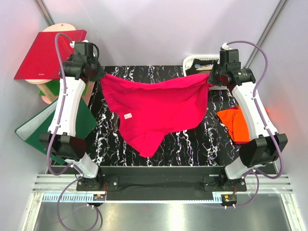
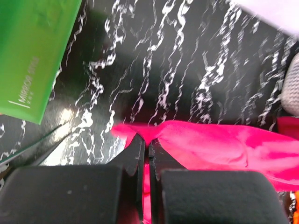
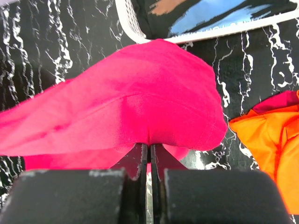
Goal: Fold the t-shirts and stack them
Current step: Flatten out the tshirt
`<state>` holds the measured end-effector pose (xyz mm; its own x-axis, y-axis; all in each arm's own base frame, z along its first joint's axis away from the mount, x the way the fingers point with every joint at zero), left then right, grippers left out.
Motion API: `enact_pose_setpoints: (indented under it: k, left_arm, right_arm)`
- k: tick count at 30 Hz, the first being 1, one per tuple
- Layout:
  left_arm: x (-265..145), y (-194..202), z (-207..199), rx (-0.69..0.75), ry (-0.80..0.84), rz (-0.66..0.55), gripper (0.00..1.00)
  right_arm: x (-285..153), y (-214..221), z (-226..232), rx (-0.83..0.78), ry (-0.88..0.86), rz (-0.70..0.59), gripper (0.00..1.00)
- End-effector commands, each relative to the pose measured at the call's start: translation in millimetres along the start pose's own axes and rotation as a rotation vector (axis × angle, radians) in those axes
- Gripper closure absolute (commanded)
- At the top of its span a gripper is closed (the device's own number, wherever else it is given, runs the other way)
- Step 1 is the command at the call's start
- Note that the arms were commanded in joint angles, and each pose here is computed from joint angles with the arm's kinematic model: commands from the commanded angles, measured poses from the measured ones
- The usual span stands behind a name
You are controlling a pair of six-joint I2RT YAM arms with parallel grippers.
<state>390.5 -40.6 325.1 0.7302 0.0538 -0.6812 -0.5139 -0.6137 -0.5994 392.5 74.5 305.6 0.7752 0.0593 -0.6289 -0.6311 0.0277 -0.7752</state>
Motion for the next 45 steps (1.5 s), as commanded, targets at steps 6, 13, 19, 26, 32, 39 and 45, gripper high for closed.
enact_pose_setpoints:
  k: [6, 13, 19, 26, 32, 39, 45]
  left_arm:
    - [3, 6, 8, -0.01, -0.015, 0.034, 1.0]
    - [13, 29, 22, 0.025, -0.053, 0.12, 1.0]
    - [22, 44, 34, 0.047, -0.086, 0.17, 1.0]
    - [37, 66, 47, 0.051, -0.131, 0.247, 1.0]
    - [39, 67, 48, 0.059, -0.134, 0.252, 1.0]
    - [39, 68, 50, 0.056, -0.142, 0.251, 1.0]
    - [39, 68, 52, 0.06, -0.153, 0.248, 1.0]
  right_arm:
    - [18, 35, 0, -0.048, -0.017, 0.141, 0.45]
    - [31, 59, -9, -0.029, 0.042, 0.209, 0.0]
    - [51, 103, -17, 0.048, 0.074, 0.344, 0.02]
    - [98, 154, -31, 0.303, -0.006, 0.475, 0.05]
    - [134, 162, -36, 0.57, -0.163, 0.425, 0.13]
    - [162, 168, -24, 0.697, -0.268, 0.434, 0.2]
    - [179, 185, -20, 0.752, -0.285, 0.501, 0.44]
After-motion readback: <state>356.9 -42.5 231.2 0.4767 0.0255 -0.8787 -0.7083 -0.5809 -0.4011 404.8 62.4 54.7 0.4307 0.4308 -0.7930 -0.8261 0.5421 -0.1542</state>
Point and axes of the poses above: each gripper's point midway between its finger pads, its own x axis out along the fingers, its own z axis along the line the jaws close on, y = z × x, the point moved 3 cm from there along -x, back along the fingers, and after that the axes turned 14 degrees about -x, right-handed, at the moved point
